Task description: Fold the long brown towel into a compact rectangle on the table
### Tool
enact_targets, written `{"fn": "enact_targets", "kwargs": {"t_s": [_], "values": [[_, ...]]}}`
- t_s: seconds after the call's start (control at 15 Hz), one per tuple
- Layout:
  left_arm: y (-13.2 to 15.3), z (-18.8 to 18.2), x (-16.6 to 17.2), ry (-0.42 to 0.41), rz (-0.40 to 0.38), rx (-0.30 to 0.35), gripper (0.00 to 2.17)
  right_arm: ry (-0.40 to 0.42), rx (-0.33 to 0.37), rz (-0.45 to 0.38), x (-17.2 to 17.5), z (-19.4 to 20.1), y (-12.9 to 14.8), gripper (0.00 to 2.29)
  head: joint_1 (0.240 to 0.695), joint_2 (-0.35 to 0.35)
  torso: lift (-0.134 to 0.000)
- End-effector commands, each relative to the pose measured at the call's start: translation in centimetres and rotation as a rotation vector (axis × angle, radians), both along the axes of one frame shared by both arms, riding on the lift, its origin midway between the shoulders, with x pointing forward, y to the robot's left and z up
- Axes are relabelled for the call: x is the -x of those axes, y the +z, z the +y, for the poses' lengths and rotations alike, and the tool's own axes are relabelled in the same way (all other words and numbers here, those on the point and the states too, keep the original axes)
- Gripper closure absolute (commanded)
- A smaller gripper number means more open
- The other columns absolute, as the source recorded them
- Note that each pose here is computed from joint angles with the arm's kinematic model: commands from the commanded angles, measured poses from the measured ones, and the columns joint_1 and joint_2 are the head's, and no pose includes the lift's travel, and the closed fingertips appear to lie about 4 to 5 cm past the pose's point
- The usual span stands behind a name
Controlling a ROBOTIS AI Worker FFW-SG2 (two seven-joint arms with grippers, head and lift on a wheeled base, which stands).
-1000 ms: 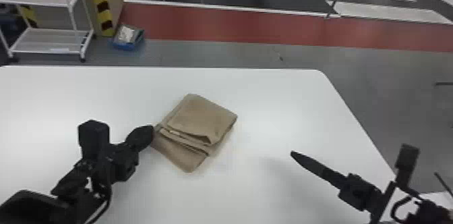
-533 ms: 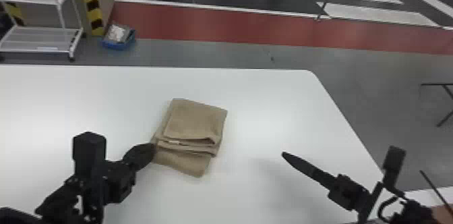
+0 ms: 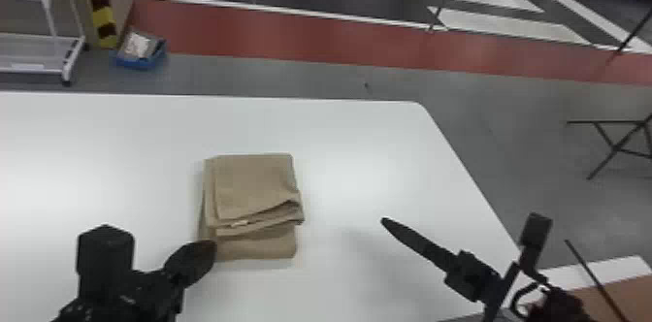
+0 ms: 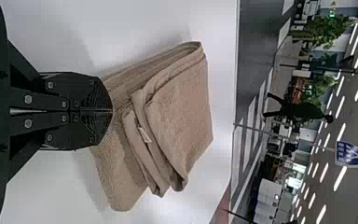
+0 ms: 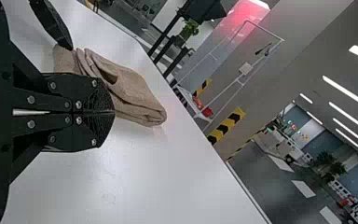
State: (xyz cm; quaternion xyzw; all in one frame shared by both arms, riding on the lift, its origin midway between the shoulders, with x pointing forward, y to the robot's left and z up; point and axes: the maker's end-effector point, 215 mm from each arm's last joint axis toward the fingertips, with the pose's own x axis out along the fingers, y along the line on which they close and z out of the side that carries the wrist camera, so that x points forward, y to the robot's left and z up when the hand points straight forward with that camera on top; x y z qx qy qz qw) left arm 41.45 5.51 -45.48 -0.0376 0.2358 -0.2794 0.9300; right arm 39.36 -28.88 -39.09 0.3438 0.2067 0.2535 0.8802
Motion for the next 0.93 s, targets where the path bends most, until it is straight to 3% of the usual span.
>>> {"fn": "enact_targets", "kwargs": {"t_s": [0.0, 0.13, 0.27, 0.4, 0.6, 0.87], "values": [[1.1, -0.1, 0.4, 0.008, -0.016, 0.009, 1.84, -0.011, 0.01, -0.046, -0.8, 0.4, 0.8, 2.24, 0.695, -0.318, -0.123], [4.0, 1.7, -0.5, 0.052, -0.079, 0.034, 1.84, -0.023, 0.063, -0.154, -3.5, 2.0, 2.9, 2.24, 0.695, -0.316, -0.123], [6.9, 4.4, -1.9, 0.119, -0.159, 0.048, 1.84, -0.027, 0.175, -0.267, -6.6, 5.0, 4.3, 2.24, 0.695, -0.289, -0.123], [8.7, 6.6, -2.5, 0.169, -0.214, 0.054, 1.84, -0.018, 0.264, -0.392, -9.4, 9.5, 5.3, 2.24, 0.695, -0.198, -0.123], [8.5, 8.1, -2.2, 0.192, -0.231, 0.047, 1.84, 0.026, 0.28, -0.385, -11.4, 14.2, 3.4, 2.24, 0.695, -0.102, -0.123], [7.7, 9.6, -2.1, 0.213, -0.239, 0.04, 1.84, 0.055, 0.325, -0.37, -11.9, 16.7, -0.5, 2.24, 0.695, -0.001, -0.123]]}}
